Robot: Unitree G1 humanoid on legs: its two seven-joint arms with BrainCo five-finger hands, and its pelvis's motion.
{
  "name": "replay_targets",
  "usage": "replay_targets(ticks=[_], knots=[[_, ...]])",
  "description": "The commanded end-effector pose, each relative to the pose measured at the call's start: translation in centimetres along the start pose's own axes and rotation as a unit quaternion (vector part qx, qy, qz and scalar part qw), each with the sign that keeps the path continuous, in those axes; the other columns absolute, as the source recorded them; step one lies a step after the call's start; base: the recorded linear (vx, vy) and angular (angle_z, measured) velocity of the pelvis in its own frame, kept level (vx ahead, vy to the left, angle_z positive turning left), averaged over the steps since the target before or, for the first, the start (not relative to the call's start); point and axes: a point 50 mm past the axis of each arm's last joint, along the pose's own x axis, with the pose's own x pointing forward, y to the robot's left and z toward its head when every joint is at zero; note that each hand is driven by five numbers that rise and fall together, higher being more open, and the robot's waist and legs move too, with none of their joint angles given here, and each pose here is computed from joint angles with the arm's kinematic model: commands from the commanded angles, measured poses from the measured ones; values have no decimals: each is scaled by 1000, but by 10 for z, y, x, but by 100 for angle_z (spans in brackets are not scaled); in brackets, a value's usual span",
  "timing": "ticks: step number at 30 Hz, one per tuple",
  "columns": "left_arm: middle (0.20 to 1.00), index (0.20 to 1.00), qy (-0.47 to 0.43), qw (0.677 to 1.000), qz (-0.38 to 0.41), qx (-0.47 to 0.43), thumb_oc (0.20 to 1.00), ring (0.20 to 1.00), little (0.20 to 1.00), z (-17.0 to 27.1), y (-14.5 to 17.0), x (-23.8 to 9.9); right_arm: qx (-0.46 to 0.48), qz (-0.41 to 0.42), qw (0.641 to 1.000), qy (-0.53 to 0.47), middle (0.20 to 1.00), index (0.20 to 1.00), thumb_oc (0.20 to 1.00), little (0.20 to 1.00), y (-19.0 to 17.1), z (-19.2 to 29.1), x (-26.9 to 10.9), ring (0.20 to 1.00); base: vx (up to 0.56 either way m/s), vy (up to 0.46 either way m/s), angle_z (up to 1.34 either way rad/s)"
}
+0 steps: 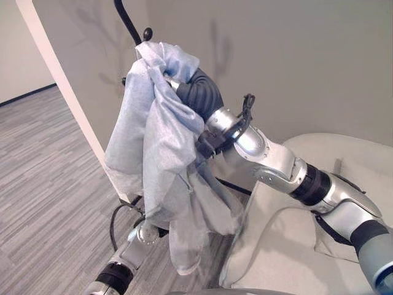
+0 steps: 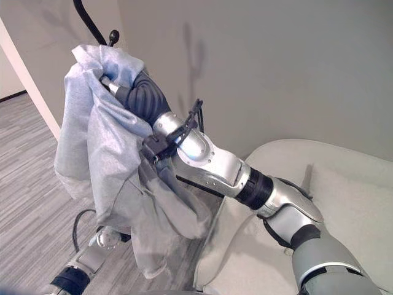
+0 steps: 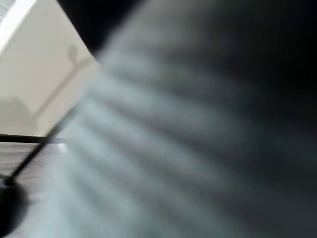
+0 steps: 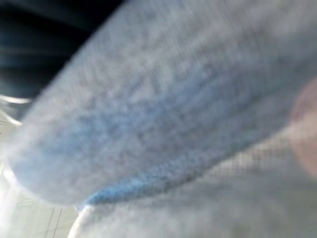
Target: Hang the clothes on the sofa on the clothes rack.
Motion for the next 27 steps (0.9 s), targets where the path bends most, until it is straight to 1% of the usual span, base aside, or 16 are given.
replay_targets(ticks=[1, 8, 9, 10, 11, 12, 15, 16, 19, 26, 27], knots=[[1000, 1000, -48, 999, 4, 11, 1000, 1000, 1000, 17, 5, 10, 4, 17, 995, -98, 200, 200, 200, 200, 6, 44, 19, 200, 0, 0, 0], [1000, 1000, -45, 999, 3, 11, 1000, 1000, 1000, 14, 5, 8, 2, 9, 995, -98, 200, 200, 200, 200, 2, 45, 21, 200, -2, 6, 0], [1000, 1000, -36, 999, 9, 12, 1000, 1000, 1000, 7, 11, 1, 3, -19, 994, -104, 200, 200, 200, 200, -9, 48, 26, 200, -26, 62, 1], [1000, 1000, -33, 999, 11, 13, 1000, 1000, 1000, 4, 13, -2, 6, -28, 994, -107, 200, 200, 200, 200, -13, 49, 26, 200, -56, 113, -1], [1000, 1000, -8, 999, 25, 24, 1000, 1000, 1000, -13, 24, -13, 16, -52, 992, -110, 200, 200, 200, 200, -25, 49, 22, 200, -39, 73, -3], [1000, 1000, -7, 999, 24, 26, 1000, 1000, 1000, -13, 24, -14, 17, -52, 992, -110, 200, 200, 200, 200, -25, 49, 21, 200, -45, 66, -2], [1000, 1000, 0, 997, 63, 43, 1000, 1000, 1000, -19, 45, -18, 7, -71, 992, -104, 200, 200, 200, 200, -36, 46, 20, 200, -24, 23, 4], [1000, 1000, -3, 995, 73, 71, 1000, 1000, 1000, -22, 58, -20, 5, -83, 991, -101, 200, 200, 200, 200, -42, 46, 20, 200, -20, 9, 3], [1000, 1000, 10, 990, 101, 97, 1000, 1000, 1000, -31, 80, -32, -2, -103, 990, -95, 200, 200, 200, 200, -54, 44, 17, 200, -8, 3, 3], [1000, 1000, 25, 988, 118, 97, 1000, 1000, 1000, -38, 90, -42, 3, -105, 990, -91, 200, 200, 200, 200, -55, 41, 13, 200, -5, -1, 0], [1000, 1000, 29, 990, 109, 84, 1000, 1000, 1000, -39, 84, -38, 13, -83, 993, -80, 200, 200, 200, 200, -43, 35, 12, 200, -35, -4, 2]])
